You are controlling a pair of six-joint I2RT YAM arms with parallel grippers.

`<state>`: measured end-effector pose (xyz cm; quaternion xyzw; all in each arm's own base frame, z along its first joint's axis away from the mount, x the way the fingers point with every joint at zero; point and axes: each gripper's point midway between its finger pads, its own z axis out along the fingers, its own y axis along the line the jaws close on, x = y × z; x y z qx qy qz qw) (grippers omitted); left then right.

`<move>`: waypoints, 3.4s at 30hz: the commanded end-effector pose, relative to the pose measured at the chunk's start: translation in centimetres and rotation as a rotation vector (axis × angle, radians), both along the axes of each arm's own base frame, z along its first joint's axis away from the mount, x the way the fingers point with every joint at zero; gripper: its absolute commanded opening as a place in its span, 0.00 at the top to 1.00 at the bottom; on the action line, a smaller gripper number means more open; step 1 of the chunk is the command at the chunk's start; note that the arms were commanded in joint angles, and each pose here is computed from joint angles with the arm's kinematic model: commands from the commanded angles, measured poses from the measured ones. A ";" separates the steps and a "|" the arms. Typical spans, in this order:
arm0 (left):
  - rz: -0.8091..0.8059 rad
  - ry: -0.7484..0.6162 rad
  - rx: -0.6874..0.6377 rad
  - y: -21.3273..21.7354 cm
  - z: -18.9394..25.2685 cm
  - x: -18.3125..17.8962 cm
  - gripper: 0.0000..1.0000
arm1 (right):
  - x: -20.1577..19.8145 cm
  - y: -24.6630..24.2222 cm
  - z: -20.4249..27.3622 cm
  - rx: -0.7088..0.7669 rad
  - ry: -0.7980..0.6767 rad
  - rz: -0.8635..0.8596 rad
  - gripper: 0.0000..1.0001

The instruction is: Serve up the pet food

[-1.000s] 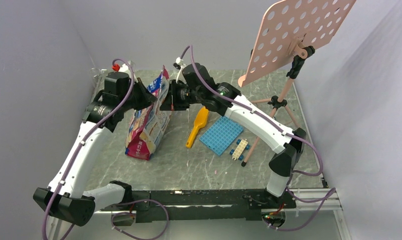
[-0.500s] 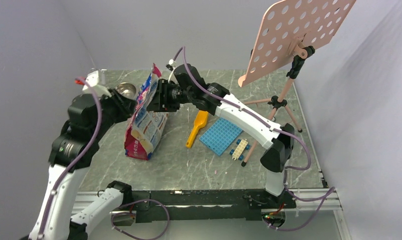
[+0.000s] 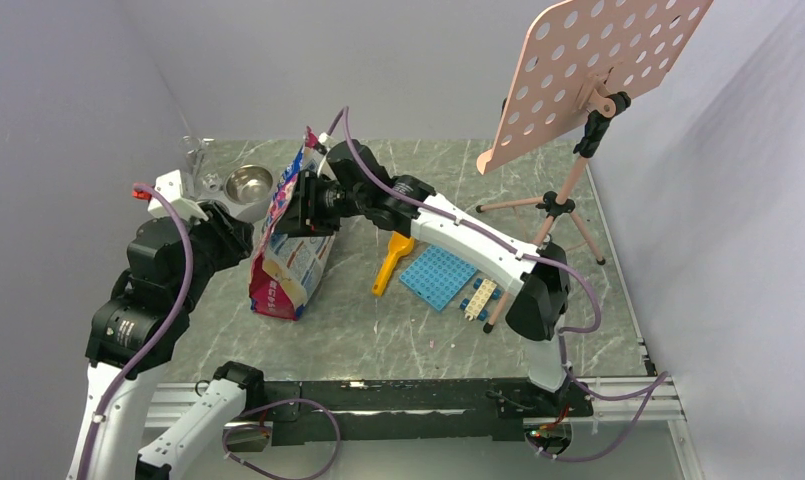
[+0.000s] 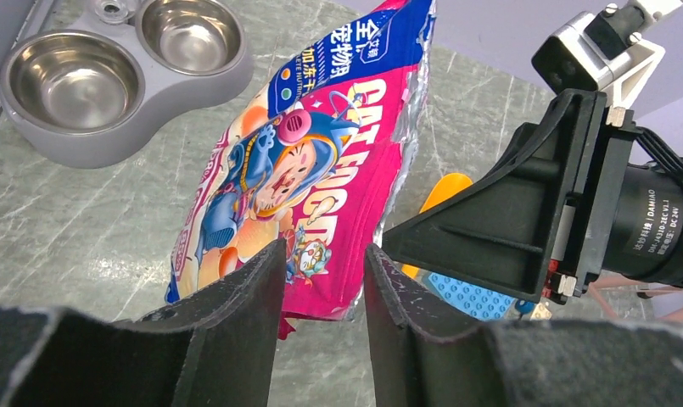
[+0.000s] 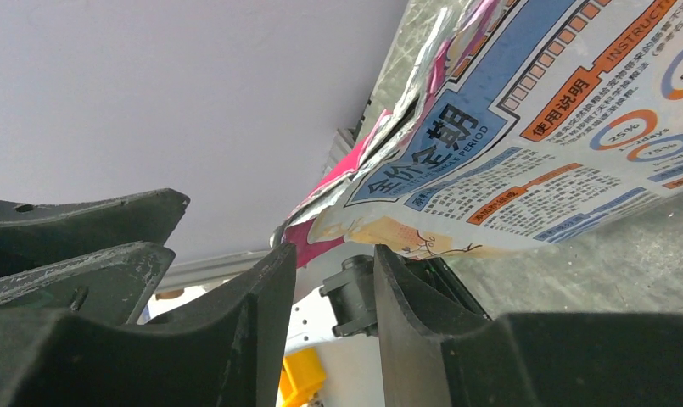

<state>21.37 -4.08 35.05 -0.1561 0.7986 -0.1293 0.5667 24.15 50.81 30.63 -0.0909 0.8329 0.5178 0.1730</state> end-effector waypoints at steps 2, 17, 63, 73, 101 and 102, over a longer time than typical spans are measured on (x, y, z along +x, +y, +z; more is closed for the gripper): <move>-0.023 -0.013 0.010 -0.3 0.4 0.3 0.56 | -0.6 1.1 3.7 0.107 -0.034 0.019 0.58; -0.033 -0.009 0.022 -0.5 0.3 0.6 0.49 | -0.3 0.8 4.6 0.113 -0.074 -0.015 0.58; -0.029 0.148 0.035 -1.6 -4.1 3.3 0.44 | 1.1 1.8 -1.2 -0.036 -0.079 0.002 1.00; 0.004 0.171 0.113 -0.9 -5.4 4.9 0.35 | 0.9 2.7 -0.6 0.008 -0.060 0.028 1.00; 0.054 0.165 0.079 -0.7 -4.9 5.6 0.27 | 0.7 2.9 0.5 0.031 -0.068 0.050 1.00; 0.048 0.182 0.093 -0.7 -5.5 5.5 0.27 | 0.8 2.9 0.5 0.031 -0.068 0.049 1.00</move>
